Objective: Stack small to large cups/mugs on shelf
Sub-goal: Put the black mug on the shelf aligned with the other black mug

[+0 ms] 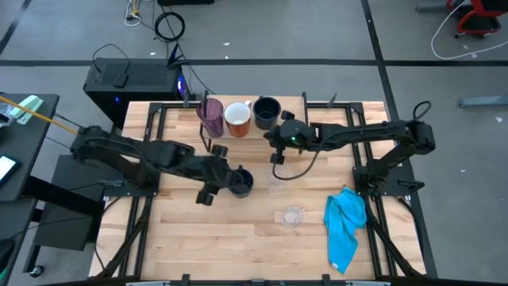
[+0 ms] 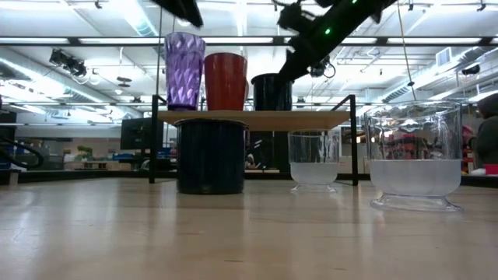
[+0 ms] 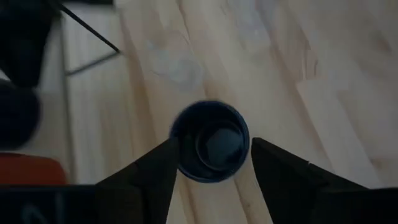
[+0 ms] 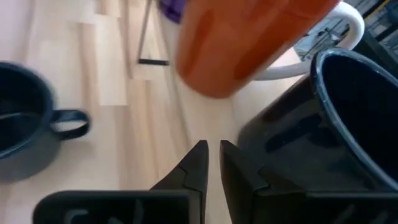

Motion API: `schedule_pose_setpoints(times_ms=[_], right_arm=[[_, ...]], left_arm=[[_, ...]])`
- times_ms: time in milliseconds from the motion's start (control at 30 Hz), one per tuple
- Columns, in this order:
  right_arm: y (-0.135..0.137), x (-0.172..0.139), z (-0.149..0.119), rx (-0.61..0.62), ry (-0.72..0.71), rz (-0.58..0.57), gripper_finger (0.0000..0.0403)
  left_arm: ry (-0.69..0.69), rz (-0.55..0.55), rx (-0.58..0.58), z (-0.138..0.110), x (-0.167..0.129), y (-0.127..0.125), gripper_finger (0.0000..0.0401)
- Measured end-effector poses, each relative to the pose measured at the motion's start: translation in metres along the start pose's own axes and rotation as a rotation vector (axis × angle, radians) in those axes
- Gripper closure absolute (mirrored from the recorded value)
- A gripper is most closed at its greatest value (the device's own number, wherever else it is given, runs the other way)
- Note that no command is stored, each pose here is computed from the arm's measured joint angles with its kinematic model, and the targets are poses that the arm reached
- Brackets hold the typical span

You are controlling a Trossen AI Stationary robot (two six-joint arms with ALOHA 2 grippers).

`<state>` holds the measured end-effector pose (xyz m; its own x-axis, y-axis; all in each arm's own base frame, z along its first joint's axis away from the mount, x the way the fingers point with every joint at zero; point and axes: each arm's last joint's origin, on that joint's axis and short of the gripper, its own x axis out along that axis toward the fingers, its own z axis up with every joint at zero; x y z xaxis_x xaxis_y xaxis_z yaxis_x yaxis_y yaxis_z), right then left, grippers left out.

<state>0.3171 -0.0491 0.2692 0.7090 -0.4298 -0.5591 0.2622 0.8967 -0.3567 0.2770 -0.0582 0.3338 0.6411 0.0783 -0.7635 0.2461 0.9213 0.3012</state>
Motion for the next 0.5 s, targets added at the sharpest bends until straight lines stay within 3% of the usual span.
schedule_pose_setpoints(times_ms=[267, 500], right_arm=[[-0.009, 0.023, -0.008, -0.021, 0.044, -0.048, 0.0367], [-0.010, 0.029, -0.010, -0.029, 0.045, -0.057, 0.0378]], left_arm=[[-0.130, 0.045, -0.049, -0.006, -0.042, 0.014, 0.0213], [-0.162, 0.068, -0.085, -0.011, -0.056, 0.020, 0.0212]])
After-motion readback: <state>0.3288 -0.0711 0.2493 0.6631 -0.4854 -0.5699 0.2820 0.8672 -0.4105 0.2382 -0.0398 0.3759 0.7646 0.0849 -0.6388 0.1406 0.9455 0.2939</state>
